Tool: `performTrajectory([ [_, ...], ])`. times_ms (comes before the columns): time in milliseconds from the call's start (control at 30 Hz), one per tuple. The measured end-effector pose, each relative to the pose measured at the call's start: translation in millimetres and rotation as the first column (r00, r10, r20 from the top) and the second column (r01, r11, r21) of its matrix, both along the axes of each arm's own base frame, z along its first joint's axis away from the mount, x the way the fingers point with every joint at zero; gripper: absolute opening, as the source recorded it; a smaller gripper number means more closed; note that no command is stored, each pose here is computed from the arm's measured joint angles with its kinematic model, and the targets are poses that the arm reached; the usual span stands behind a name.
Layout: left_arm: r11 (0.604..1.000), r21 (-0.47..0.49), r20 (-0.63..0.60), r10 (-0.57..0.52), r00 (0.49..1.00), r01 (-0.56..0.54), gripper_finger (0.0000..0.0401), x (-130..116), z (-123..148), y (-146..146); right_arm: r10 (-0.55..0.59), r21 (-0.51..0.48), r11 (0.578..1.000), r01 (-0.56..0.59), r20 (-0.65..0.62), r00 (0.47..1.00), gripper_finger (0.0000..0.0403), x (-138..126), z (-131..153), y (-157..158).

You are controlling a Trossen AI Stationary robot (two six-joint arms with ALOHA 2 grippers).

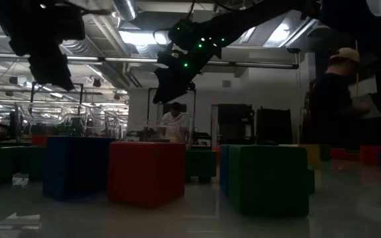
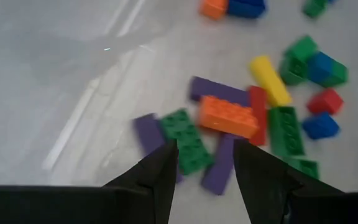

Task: Sort blocks by size
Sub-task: Put the large green game piece into the left transparent bin

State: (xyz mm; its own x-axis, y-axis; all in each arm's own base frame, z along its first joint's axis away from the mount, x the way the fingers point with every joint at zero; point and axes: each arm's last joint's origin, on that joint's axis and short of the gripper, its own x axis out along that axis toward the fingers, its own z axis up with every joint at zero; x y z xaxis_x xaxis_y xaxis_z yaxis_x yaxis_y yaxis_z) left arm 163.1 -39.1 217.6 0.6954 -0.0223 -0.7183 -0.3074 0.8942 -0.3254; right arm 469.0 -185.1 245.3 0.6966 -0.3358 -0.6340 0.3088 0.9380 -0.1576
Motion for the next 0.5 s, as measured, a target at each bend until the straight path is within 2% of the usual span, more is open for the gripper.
performTrajectory([
  [233, 0.992, -0.01, 0.027, -0.126, 0.992, 0.126, 0.0143, 25, -16, -33, -0.016, 0.054, 0.998, 0.017, -0.021, 1.0, 0.0243, -2, -3, 2],
  [333, 0.985, -0.006, -0.022, -0.174, 0.984, 0.174, 0.0143, 29, -27, -43, 0.013, 0.086, 0.996, -0.011, -0.025, 1.0, 0.0243, -2, -4, 4],
  [500, 0.983, 0.01, -0.088, -0.183, 0.979, 0.184, 0.0143, 33, -40, -46, 0.048, 0.122, 0.992, -0.04, -0.068, 0.996, 0.0243, -4, 6, 13],
])
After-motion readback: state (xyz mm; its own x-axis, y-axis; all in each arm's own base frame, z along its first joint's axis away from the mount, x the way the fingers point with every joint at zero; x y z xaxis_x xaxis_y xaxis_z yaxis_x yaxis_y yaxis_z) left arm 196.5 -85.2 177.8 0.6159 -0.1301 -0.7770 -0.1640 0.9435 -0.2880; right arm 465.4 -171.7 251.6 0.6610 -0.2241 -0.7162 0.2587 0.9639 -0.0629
